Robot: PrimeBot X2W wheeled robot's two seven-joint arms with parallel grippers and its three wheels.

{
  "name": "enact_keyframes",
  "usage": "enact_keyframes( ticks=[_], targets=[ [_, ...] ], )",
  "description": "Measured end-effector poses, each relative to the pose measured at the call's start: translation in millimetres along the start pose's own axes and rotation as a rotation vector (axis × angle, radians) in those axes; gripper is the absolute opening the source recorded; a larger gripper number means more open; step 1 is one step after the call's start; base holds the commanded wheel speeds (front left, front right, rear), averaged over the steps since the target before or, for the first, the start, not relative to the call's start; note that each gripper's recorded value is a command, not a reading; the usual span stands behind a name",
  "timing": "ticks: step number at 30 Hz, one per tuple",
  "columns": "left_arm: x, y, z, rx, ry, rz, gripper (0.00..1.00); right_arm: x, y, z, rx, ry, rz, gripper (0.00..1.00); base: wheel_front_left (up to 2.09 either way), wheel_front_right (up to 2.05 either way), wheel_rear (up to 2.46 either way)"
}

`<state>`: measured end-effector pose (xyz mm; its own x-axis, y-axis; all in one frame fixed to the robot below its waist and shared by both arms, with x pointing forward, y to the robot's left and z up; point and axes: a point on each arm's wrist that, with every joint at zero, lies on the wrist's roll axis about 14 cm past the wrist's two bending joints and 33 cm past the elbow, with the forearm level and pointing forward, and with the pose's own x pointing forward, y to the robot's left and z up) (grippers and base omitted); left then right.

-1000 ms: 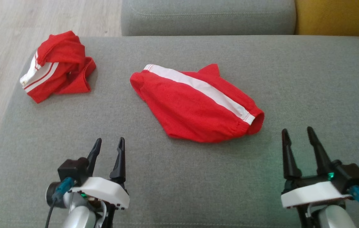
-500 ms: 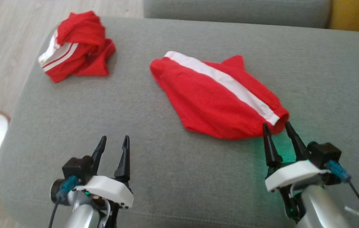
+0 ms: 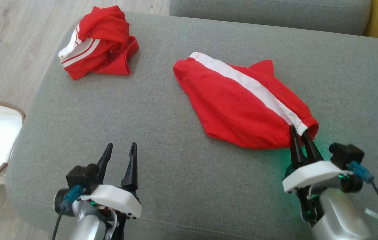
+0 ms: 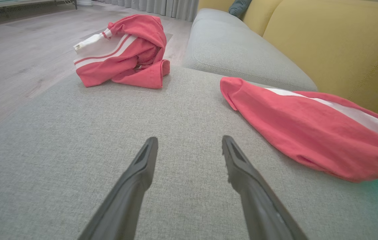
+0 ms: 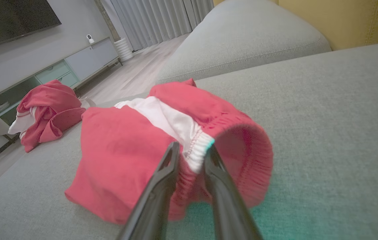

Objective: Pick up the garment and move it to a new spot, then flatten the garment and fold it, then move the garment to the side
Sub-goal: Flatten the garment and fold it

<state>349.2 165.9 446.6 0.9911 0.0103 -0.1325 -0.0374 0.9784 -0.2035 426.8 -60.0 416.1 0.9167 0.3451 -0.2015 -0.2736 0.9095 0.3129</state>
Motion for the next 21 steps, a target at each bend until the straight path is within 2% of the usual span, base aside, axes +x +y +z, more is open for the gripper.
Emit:
enact_keyframes(
  ticks=[2,3,4,12,21],
  targets=[
    [0.2,-1.1,0.8,-0.001,-0.003,-0.002,1.00,3.1,0.9,6.8,-0.003,-0.016,0.003,0.22,0.00,0.00,0.00],
    [0.3,-1.6,1.2,0.002,-0.004,-0.004,1.00,4.9,1.6,11.6,-0.005,-0.028,0.005,0.14,0.00,0.00,0.00],
    [0.5,-1.8,1.6,0.005,-0.006,-0.005,1.00,6.3,2.5,17.0,-0.006,-0.043,0.008,0.00,0.00,0.00,0.00],
    [3.3,-9.9,4.3,0.007,-0.015,-0.038,1.00,-4.1,12.8,36.0,-0.029,-0.104,0.041,0.00,0.00,0.00,0.00],
    [11.1,-34.9,6.3,0.005,-0.021,-0.117,1.00,-41.1,-1.8,12.1,-0.095,-0.024,-0.004,0.00,0.00,0.00,0.00]
  ],
)
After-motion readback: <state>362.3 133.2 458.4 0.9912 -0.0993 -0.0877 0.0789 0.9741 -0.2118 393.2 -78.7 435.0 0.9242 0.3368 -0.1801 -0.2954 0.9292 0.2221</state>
